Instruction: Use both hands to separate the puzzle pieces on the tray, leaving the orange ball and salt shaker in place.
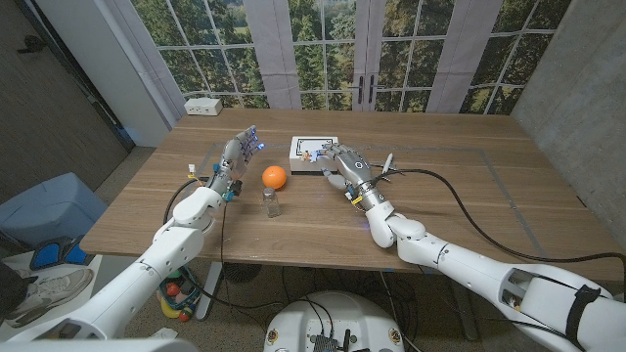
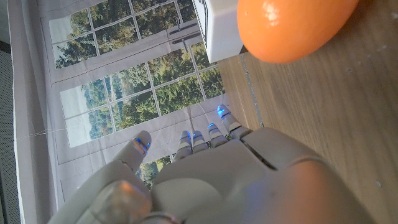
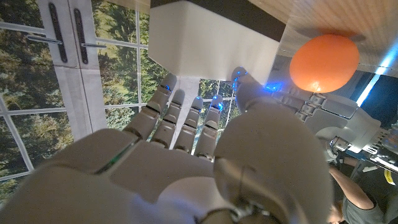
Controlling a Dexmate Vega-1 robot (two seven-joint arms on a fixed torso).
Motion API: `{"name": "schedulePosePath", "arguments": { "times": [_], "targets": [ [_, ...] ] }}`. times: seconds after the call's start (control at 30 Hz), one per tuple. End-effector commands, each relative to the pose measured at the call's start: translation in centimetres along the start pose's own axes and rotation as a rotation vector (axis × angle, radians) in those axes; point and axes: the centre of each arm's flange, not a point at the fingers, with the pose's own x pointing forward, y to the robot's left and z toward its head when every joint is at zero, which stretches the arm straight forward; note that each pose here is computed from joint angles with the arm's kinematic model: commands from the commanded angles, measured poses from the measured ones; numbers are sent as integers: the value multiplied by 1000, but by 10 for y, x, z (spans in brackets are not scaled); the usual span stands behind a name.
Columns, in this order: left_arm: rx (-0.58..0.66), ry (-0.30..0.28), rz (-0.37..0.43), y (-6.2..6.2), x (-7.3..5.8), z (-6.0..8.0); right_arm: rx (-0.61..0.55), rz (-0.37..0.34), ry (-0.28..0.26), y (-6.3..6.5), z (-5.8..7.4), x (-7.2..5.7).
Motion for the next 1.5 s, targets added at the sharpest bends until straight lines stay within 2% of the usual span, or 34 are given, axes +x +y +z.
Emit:
{"name": "schedulePosePath", "arguments": {
  "times": [0.03,0.27,0.97,1.1,1.3,1.5],
  "targets": [
    [-1,4,3,2,0,2,5,-5,-3,5,-3,6],
    [-2,5,-2,0,1,3,11,-12,-5,7,-6,7],
    [10,12,3,-1,-2,6,44,-38,-46,14,-4,14],
    [8,12,4,0,-2,6,46,-54,-51,15,-3,15],
    [7,17,4,0,-1,5,37,-120,-59,17,-1,13],
    [5,14,3,1,-1,5,-5,-128,-58,16,2,17]
  ]
}}
